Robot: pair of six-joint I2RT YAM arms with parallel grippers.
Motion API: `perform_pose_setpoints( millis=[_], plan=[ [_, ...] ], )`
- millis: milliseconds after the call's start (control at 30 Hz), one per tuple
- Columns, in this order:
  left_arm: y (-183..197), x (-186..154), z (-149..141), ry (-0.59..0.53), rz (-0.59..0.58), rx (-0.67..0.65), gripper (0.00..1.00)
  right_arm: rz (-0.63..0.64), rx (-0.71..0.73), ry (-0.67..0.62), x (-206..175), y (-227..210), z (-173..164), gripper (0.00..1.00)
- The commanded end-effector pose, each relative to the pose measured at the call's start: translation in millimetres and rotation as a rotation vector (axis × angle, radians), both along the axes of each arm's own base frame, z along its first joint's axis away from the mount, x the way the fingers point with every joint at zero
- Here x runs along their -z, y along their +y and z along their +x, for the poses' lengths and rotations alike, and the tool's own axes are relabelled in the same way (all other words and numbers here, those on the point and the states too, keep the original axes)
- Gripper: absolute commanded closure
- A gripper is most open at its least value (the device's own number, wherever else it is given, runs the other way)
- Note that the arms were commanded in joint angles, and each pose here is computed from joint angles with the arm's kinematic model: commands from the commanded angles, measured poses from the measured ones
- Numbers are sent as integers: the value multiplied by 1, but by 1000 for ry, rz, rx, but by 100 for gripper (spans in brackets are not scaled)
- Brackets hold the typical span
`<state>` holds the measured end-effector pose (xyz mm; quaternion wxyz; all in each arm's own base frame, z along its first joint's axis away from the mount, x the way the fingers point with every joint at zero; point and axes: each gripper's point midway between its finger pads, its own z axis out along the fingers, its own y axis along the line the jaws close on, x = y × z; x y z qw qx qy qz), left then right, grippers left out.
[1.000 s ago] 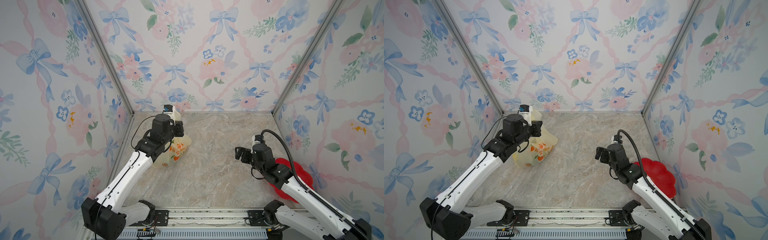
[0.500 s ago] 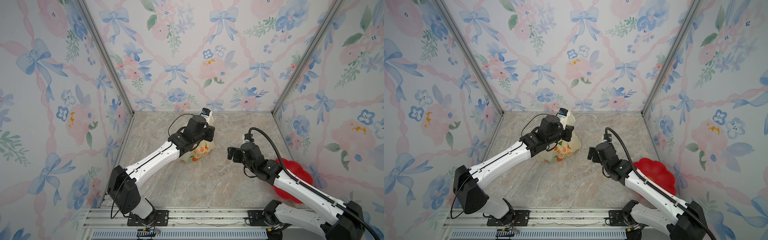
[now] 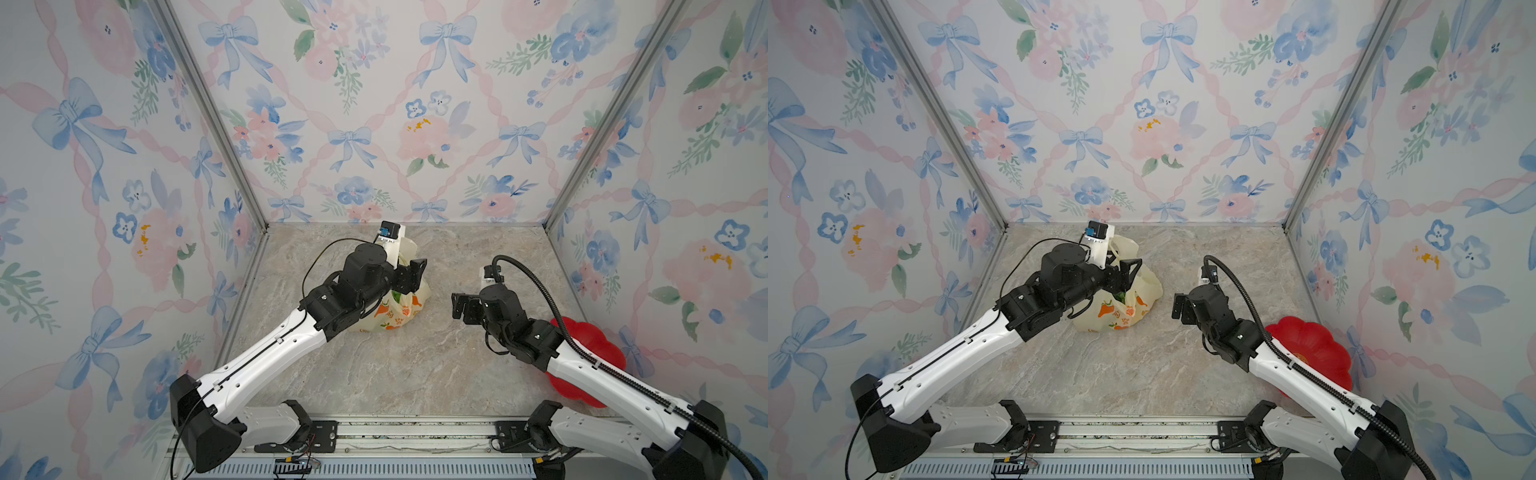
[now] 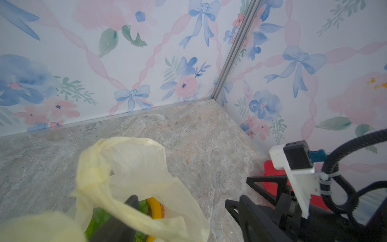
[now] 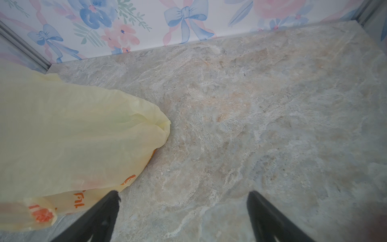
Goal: Take fruits out of the plastic bag
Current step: Move the plastic bag to the center of the table, then pick up the plastic bag from the center of the table.
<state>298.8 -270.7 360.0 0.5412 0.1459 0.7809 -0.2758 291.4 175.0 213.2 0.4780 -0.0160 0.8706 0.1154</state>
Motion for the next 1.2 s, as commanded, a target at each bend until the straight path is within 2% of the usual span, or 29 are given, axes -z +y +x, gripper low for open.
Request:
perform_pose_setpoints(
  millis=[0, 167, 333, 500, 633, 700, 767, 867, 1067, 1167],
  plan=[
    [19, 7, -4, 13, 18, -60, 22, -38, -120, -104, -32, 27, -2, 3],
    [34, 9, -11, 6, 18, -97, 24, -71, -261, -186, -53, 63, -16, 3],
    [47, 16, -8, 11, 23, -155, 32, -98, -337, -195, -64, 97, -16, 3],
    [53, 20, -9, 21, 14, -173, 36, -88, -380, -176, -69, 128, -8, 3],
    [56, 23, -11, 26, 9, -178, 40, -116, -276, -140, -68, 127, 12, 3],
    [61, 25, -10, 29, 4, -195, 42, -108, -236, -121, -68, 125, 22, 0],
    [67, 27, -8, 35, 0, -216, 47, -75, -186, -99, -68, 121, 33, 3],
    [76, 32, -3, 50, -10, -248, 53, -8, -141, -53, -66, 117, 50, 18],
    [92, 40, 23, 77, -12, -304, 65, 137, -67, 59, -56, 99, 83, 70],
    [91, 31, 42, 65, -32, -309, 73, 224, -38, 63, -62, 86, 94, 83]
  ],
)
